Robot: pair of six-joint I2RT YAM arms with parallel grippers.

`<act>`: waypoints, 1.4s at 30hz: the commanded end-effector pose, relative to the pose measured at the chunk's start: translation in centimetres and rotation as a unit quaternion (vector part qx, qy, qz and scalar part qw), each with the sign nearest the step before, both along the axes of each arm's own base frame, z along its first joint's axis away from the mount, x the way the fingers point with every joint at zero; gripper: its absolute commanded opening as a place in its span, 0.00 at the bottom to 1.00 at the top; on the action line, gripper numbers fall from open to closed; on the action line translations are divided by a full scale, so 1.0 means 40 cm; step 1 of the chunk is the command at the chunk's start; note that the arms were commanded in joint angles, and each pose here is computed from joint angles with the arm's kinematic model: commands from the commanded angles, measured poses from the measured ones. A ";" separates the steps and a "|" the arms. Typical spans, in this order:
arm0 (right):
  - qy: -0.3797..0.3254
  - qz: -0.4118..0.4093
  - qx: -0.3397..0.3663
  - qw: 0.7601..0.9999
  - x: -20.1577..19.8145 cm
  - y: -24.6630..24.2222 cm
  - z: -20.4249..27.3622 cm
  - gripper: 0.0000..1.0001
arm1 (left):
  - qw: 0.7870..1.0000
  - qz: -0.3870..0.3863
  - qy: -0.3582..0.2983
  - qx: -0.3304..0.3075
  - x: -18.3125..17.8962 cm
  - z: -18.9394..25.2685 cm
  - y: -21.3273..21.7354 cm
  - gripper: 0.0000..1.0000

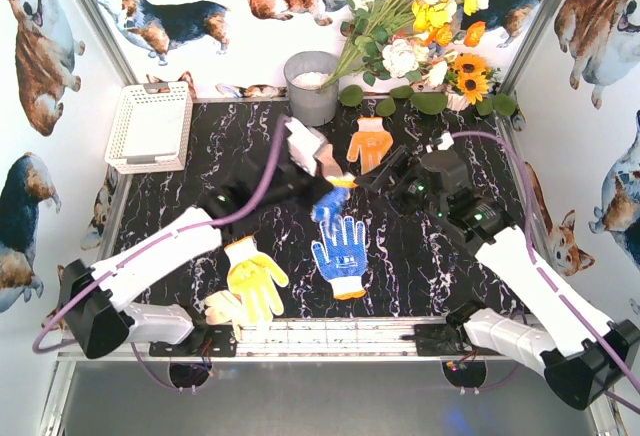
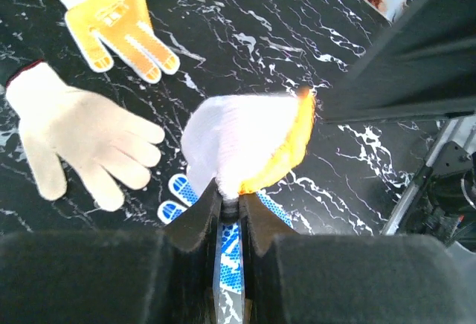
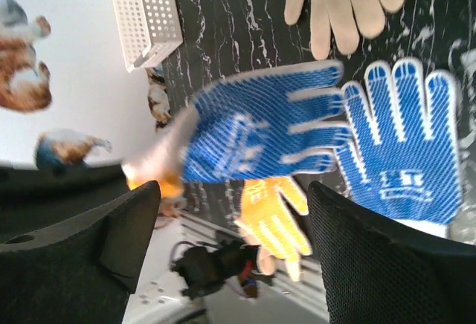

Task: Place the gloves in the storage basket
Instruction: Turn over the glove.

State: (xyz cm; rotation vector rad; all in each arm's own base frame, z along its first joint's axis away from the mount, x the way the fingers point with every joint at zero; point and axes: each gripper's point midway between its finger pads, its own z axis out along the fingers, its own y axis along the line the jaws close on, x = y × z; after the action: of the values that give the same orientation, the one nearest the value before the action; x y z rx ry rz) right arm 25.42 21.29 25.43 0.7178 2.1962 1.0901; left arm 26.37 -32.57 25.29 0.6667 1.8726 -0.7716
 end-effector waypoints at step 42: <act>-0.462 0.469 -0.200 0.726 -0.111 0.213 0.147 0.00 | 0.977 -0.149 0.147 0.047 -0.080 0.007 0.156 0.00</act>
State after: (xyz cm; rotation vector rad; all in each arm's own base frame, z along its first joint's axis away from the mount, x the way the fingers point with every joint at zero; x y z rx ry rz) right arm 18.24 29.65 29.80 -1.1602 1.7040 1.0933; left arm 19.10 -27.50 27.84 1.0799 2.0470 -1.2671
